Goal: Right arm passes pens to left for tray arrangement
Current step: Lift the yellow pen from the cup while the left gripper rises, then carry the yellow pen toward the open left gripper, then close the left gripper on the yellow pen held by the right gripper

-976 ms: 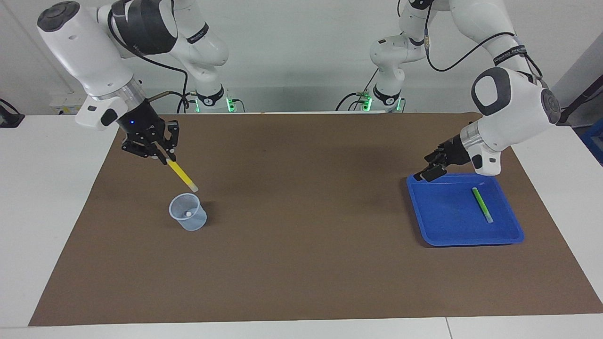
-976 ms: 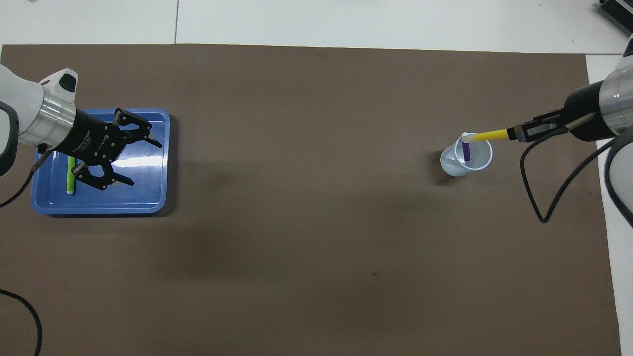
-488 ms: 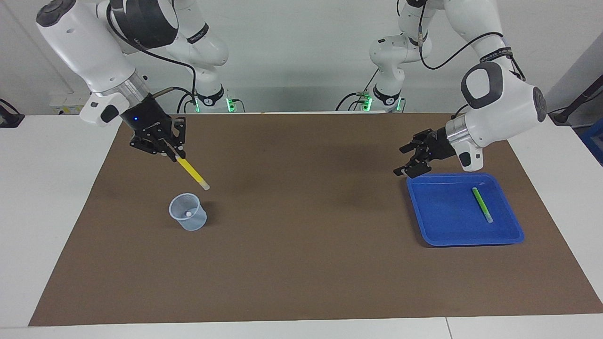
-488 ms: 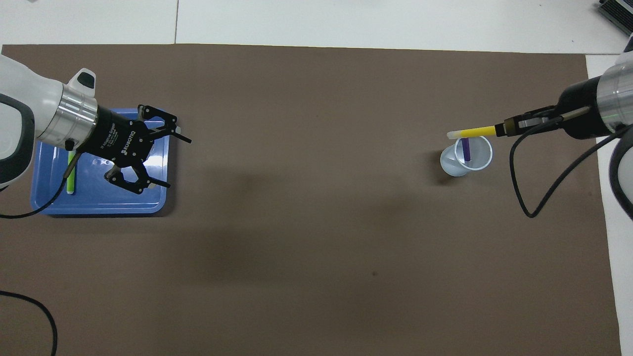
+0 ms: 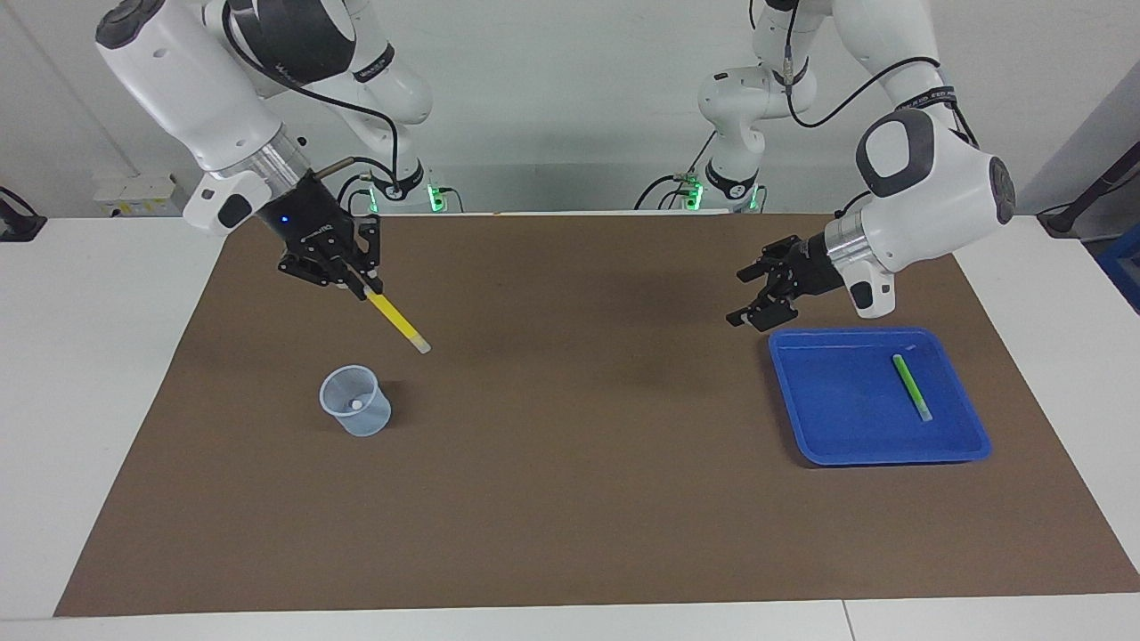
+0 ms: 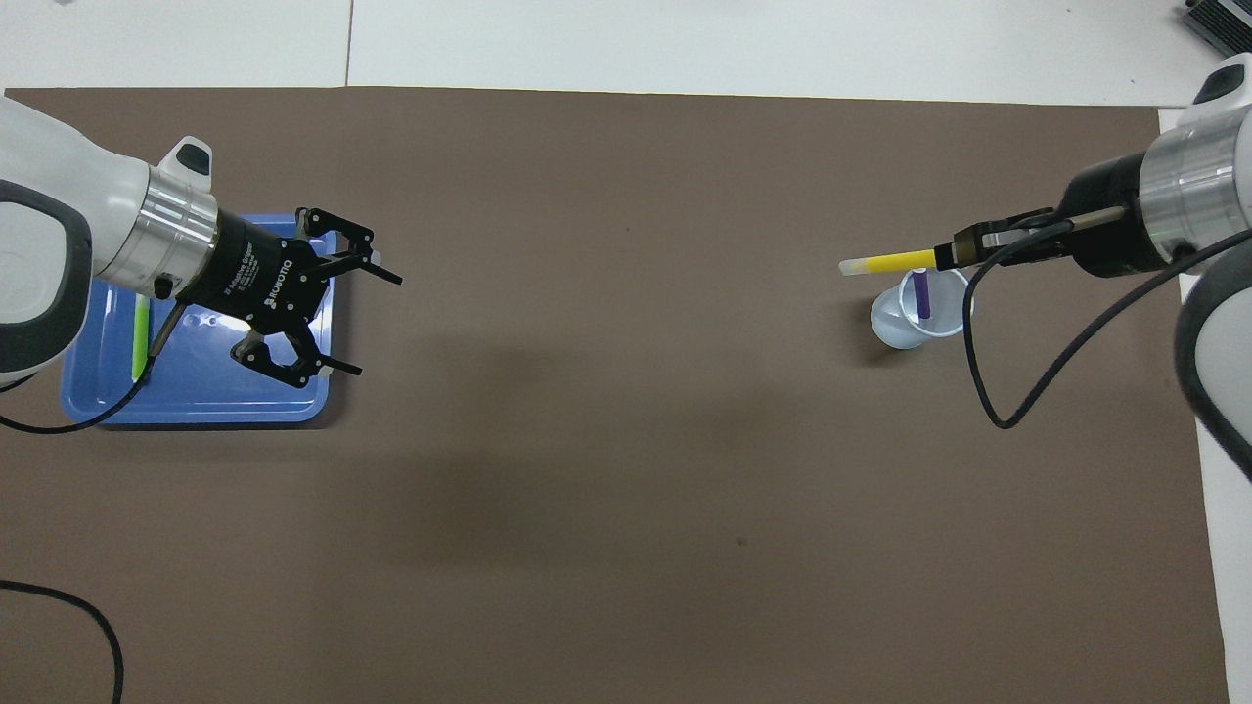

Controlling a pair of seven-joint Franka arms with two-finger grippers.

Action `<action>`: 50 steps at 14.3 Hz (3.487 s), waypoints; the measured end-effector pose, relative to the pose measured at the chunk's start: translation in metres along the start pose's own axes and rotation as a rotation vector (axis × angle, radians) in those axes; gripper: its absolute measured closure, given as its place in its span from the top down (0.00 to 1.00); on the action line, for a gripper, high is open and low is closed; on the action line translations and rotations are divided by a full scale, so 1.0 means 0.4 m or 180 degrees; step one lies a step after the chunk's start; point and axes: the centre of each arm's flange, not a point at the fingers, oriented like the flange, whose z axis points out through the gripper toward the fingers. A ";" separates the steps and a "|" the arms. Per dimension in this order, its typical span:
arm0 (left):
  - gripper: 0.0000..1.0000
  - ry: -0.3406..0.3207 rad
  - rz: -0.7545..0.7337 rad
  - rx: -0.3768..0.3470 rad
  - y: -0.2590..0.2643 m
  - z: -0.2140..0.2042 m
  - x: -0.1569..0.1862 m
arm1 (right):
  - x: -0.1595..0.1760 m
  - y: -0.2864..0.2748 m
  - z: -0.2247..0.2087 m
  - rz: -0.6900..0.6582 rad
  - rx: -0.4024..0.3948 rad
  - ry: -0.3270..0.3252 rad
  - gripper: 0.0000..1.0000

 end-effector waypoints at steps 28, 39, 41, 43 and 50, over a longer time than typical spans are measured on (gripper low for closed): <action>0.99 -0.0074 -0.0238 -0.0131 0.032 0.031 -0.087 | -0.002 -0.261 0.067 0.0402 0.0141 0.0043 0.19; 0.98 -0.0196 -0.0384 -0.0229 0.041 0.029 -0.096 | -0.005 -0.548 0.188 0.0979 0.0597 0.0288 0.19; 0.98 -0.0290 -0.0521 -0.0348 0.055 0.030 -0.114 | -0.001 -0.561 0.195 0.1046 0.0763 0.0272 0.19; 0.98 -0.0292 -0.0610 -0.0470 0.071 0.035 -0.134 | -0.006 -0.587 0.204 0.1059 0.0826 0.0271 0.19; 0.98 -0.0430 -0.1021 -0.0797 0.115 0.060 -0.234 | -0.017 -0.682 0.252 0.1184 0.0993 0.0350 0.19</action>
